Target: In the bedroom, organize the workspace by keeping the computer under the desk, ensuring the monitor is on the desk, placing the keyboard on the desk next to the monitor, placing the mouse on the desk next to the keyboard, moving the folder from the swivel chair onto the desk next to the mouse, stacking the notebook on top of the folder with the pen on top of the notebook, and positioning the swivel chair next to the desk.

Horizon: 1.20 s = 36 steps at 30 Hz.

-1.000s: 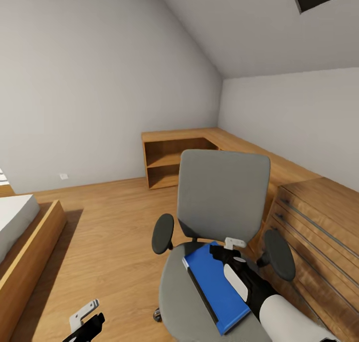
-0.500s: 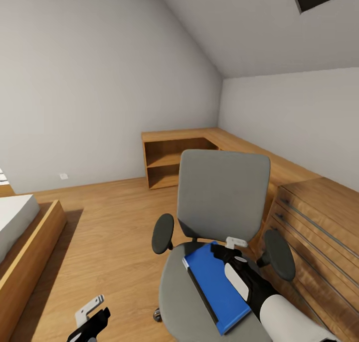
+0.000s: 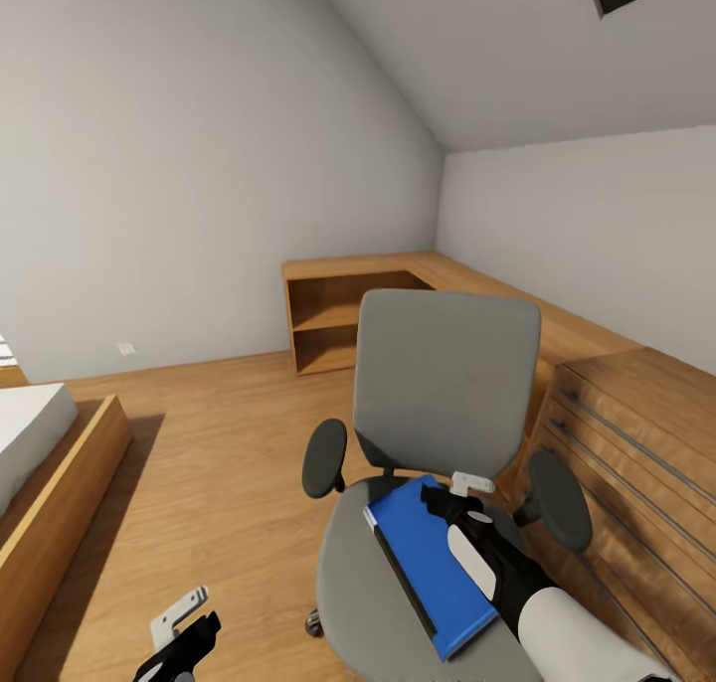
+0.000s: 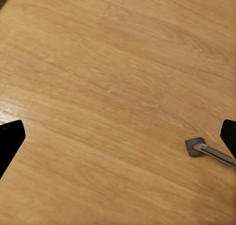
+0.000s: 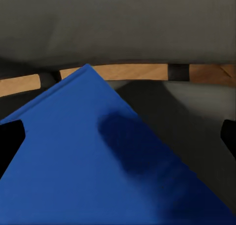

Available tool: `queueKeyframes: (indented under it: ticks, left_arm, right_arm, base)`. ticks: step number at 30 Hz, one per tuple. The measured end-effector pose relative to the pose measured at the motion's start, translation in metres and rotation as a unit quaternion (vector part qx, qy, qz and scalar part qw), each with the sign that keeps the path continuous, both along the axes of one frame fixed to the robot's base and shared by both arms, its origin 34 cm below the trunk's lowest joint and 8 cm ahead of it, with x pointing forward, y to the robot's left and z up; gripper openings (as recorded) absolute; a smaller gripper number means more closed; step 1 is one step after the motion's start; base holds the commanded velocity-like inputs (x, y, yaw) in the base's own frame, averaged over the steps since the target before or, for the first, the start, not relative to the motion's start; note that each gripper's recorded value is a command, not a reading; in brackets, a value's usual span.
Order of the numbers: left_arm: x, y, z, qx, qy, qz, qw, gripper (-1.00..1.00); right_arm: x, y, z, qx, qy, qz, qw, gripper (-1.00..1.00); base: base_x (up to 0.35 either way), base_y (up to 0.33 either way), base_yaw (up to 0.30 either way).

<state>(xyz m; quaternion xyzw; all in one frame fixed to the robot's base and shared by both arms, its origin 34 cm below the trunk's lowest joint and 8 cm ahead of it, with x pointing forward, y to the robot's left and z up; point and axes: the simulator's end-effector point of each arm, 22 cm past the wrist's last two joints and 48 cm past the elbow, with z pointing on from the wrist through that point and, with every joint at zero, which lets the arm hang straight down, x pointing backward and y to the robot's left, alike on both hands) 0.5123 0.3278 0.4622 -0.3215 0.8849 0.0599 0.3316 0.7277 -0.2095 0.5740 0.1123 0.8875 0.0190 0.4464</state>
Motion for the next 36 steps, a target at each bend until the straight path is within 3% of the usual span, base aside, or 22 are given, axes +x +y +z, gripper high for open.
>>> queueKeyframes:
  ticks: [15, 36]
  left_arm:
    - [-0.006, 0.001, -0.031, 0.0, 0.0, 0.001, 1.0, 1.0]
    - [-0.008, 0.002, -0.033, -0.001, 0.003, 0.003, 1.0, 1.0]
  right_arm:
    - [-0.006, 0.0, -0.031, 0.0, 0.001, 0.0, 1.0, 1.0]
    - [-0.006, -0.001, -0.033, -0.001, 0.003, 0.0, 1.0, 1.0]
  base:
    - [0.0, 0.0, 0.0]
    - [-0.05, 0.0, 0.0]
